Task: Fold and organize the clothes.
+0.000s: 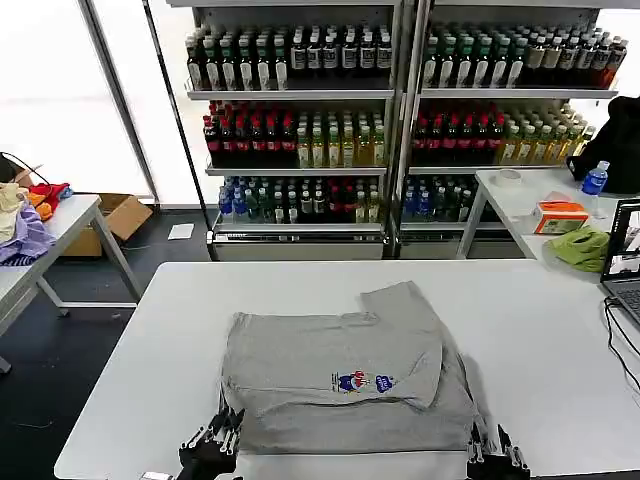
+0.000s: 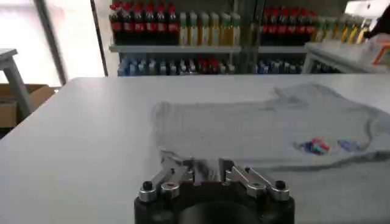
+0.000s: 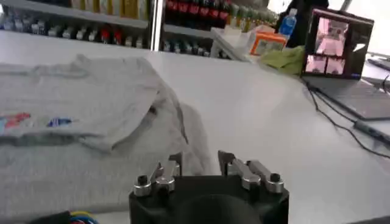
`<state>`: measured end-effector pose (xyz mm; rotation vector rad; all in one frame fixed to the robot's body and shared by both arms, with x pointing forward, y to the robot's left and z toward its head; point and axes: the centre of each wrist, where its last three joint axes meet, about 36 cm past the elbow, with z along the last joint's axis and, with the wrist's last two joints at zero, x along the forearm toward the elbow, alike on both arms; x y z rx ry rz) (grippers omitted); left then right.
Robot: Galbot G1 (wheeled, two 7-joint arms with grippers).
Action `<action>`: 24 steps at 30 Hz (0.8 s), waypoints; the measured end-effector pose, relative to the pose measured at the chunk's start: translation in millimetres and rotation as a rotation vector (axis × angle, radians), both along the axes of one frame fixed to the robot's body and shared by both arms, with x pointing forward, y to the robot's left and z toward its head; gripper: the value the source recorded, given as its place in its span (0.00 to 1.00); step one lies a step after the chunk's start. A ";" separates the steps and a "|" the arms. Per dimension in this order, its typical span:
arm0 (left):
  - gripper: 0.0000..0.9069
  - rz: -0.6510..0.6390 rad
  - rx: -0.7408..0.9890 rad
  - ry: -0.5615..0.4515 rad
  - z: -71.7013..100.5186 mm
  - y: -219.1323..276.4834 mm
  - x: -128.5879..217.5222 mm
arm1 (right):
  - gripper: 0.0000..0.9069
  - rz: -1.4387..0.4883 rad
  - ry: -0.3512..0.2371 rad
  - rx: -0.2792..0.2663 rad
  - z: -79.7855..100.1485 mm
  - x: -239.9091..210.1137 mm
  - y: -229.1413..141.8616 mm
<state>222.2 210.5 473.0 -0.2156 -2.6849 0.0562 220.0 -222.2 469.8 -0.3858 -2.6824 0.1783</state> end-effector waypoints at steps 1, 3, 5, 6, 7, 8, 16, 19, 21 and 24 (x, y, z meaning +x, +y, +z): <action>1.00 -0.002 -0.007 -0.018 5.6 0.2 2.2 | 1.00 -0.005 -0.021 0.005 4.0 3.2 -2.5; 1.00 -0.006 -0.017 -0.050 13.5 1.4 6.8 | 1.00 -0.012 -0.062 0.018 10.6 9.8 -7.5; 1.00 -0.002 -0.029 -0.085 20.9 4.9 13.0 | 1.00 -0.019 -0.108 0.033 16.3 17.5 -13.0; 1.00 0.001 -0.034 -0.103 24.1 6.7 16.1 | 1.00 -0.020 -0.130 0.040 18.9 21.3 -15.3; 1.00 0.003 -0.037 -0.123 27.0 8.9 19.9 | 1.00 -0.022 -0.153 0.046 21.3 26.0 -18.2; 1.00 0.002 -0.040 -0.139 29.4 10.4 23.2 | 1.00 -0.021 -0.170 0.052 22.5 30.6 -20.6; 1.00 -0.035 -0.054 -0.226 35.5 19.0 54.5 | 1.00 0.017 -0.253 0.081 27.5 79.7 -35.7; 1.00 -0.055 -0.052 -0.249 35.2 23.2 71.1 | 1.00 0.048 -0.251 0.086 25.8 104.2 -39.6; 1.00 -0.063 -0.043 -0.255 31.4 27.3 85.6 | 1.00 0.071 -0.244 0.089 24.1 122.1 -41.4; 1.00 -0.072 -0.027 -0.244 23.3 34.2 110.0 | 1.00 0.111 -0.223 0.100 21.3 153.0 -42.0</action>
